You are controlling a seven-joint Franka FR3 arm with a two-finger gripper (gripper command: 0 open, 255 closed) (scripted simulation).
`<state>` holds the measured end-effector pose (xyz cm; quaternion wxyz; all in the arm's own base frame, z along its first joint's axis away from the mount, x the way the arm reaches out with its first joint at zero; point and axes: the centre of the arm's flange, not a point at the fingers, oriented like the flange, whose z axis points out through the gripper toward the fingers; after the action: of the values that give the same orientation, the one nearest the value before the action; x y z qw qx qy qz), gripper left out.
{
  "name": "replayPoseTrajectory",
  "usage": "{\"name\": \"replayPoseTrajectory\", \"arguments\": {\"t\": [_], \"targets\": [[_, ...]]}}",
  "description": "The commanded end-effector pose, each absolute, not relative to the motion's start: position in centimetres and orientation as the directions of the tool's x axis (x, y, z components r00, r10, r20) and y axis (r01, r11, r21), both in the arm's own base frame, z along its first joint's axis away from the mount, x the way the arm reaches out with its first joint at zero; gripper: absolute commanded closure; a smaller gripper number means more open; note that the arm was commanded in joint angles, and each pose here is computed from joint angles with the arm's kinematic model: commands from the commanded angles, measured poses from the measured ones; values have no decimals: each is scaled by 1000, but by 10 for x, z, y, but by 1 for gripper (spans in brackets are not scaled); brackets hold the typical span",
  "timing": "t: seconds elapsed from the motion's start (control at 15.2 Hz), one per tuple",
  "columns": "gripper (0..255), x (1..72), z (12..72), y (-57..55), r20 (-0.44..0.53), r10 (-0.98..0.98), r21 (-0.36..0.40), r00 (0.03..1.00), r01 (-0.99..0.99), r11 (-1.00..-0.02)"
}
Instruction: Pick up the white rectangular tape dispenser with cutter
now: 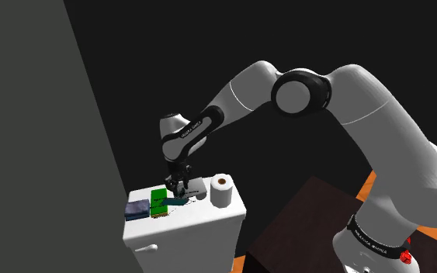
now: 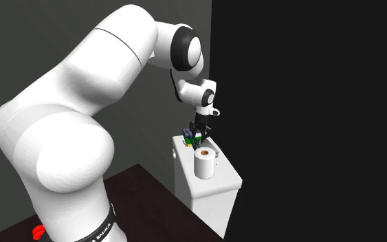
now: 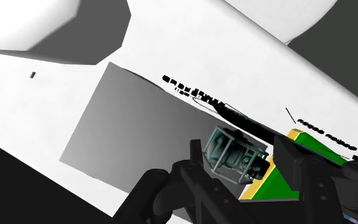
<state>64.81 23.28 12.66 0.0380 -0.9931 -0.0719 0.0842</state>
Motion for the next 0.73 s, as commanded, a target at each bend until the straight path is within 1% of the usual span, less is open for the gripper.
{"name": "replayPoseTrajectory", "arguments": {"t": [0.0, 0.66], "targets": [[255, 647, 133, 233, -165, 149, -87, 975, 136, -987], [255, 647, 185, 233, -165, 149, -87, 975, 136, -987]]}}
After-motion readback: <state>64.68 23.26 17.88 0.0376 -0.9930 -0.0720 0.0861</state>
